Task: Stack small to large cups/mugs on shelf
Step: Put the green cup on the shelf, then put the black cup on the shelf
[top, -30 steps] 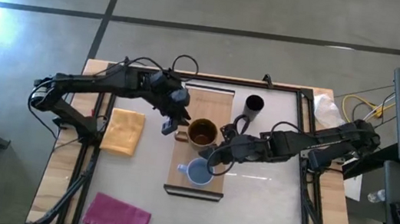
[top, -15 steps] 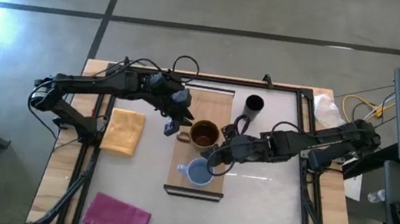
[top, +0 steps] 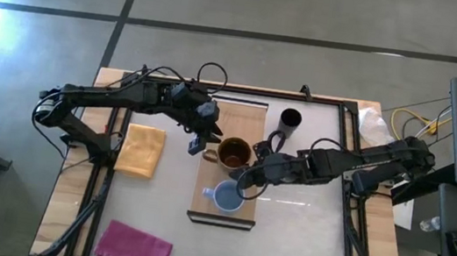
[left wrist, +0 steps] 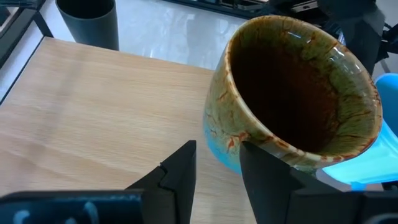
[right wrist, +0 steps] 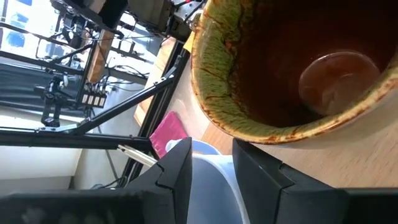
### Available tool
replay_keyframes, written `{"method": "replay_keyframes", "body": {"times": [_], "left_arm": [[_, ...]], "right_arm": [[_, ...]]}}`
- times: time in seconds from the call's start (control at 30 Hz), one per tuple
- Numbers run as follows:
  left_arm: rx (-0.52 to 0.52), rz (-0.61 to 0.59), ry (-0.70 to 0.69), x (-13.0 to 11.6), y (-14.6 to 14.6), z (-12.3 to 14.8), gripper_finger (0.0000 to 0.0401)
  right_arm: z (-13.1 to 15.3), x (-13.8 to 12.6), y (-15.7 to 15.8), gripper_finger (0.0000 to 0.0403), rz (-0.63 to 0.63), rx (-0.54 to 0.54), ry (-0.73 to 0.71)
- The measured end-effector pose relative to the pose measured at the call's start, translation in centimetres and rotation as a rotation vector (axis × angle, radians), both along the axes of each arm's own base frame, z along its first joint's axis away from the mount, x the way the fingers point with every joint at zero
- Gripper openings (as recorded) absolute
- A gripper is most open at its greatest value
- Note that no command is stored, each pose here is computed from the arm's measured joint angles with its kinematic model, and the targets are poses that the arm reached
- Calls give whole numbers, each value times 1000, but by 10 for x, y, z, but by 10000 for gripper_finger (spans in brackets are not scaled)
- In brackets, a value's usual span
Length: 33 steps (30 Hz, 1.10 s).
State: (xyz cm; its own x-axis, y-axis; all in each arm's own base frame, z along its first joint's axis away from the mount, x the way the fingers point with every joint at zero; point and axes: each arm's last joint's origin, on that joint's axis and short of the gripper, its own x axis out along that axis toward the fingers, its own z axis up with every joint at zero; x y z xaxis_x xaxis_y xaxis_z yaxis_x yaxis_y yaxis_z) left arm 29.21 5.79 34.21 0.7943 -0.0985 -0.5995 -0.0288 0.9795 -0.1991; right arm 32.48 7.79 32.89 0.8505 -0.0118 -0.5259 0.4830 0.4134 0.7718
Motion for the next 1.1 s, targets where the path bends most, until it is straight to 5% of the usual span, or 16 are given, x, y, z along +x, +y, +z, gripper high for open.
{"method": "replay_keyframes", "body": {"times": [0.17, 0.4, 0.5, 0.77, 0.97, 1.1], "left_arm": [[3, 12, -9, -3, 2, 3, 109], [1, 17, -2, -9, 2, 6, 109], [-5, 18, 13, -13, 1, 7, 109], [-16, 21, 49, -16, 0, 5, 109], [47, 99, 80, -22, 2, 7, 109], [153, 207, 47, -47, 6, 31, 109]], "right_arm": [[15, -11, -3, 109, 3, -40, -54], [48, -46, -19, 109, -145, -254, -123], [47, -68, -30, 109, -212, -321, -1], [37, -143, -70, 111, -438, -268, 402], [31, -151, -106, 138, -425, -240, 543], [22, -143, -134, 170, -397, -229, 632]]}}
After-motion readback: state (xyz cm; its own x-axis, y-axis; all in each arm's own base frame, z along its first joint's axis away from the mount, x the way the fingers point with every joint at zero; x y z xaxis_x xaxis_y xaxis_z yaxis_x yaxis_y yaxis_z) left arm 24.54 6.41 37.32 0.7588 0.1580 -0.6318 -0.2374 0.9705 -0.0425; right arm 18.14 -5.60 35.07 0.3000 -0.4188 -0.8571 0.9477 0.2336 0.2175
